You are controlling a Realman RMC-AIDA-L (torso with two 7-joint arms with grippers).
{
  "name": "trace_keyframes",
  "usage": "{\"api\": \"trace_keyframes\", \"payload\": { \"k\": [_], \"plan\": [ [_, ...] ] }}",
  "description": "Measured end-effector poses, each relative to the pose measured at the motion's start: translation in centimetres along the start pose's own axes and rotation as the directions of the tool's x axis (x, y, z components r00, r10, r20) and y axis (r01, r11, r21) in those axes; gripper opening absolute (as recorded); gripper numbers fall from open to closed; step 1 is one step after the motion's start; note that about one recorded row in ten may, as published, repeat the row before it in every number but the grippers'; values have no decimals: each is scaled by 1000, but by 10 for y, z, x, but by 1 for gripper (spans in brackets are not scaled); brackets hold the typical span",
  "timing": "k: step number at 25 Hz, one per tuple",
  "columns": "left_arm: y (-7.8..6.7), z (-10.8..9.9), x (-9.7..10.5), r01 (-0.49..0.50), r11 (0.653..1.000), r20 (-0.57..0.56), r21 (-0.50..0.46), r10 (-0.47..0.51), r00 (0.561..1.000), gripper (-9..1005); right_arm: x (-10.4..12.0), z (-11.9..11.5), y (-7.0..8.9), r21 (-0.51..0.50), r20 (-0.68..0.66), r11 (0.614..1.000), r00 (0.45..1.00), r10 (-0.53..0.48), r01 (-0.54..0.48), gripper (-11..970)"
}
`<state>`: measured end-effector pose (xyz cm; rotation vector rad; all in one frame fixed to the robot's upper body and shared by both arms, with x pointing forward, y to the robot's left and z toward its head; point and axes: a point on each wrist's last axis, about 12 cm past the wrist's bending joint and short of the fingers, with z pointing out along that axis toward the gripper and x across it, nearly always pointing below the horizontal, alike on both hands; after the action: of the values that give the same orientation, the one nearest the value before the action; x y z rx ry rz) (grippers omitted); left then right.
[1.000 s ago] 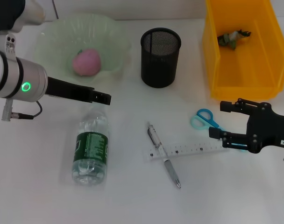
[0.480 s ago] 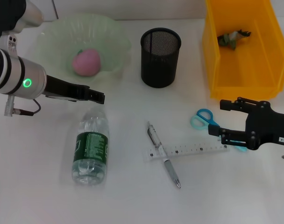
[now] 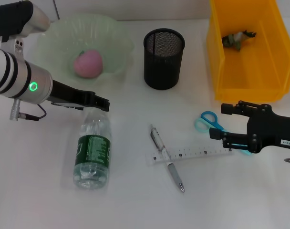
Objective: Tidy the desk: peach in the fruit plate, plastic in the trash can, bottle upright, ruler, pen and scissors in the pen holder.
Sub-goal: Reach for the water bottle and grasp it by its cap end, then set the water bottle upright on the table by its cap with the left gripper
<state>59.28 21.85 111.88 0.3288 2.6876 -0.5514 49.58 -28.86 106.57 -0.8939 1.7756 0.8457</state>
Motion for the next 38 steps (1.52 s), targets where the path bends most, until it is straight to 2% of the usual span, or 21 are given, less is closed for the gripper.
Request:
{"api": "trace_keyframes", "payload": {
  "k": [11,24,29,32,38],
  "plan": [
    [-2,4,-4,-2,1000,-1,1,2,1000,783,2,1,1,-1,-4,1000,1000,9,-9,782],
    [-1,7,-7,-17,1000,10,-9,17,1000,631,4,2,0,2,-5,1000,1000,20,-20,782],
    [-4,9,-7,-50,999,2,-10,50,999,532,4,2,0,2,-5,1000,1000,22,-22,782],
    [-10,7,-9,-121,993,4,-8,122,993,455,4,1,0,4,-5,1000,1000,28,-28,782],
    [-19,8,-9,-202,979,-11,-9,201,979,454,5,1,0,4,-5,999,999,36,-36,781]
  ]
}}
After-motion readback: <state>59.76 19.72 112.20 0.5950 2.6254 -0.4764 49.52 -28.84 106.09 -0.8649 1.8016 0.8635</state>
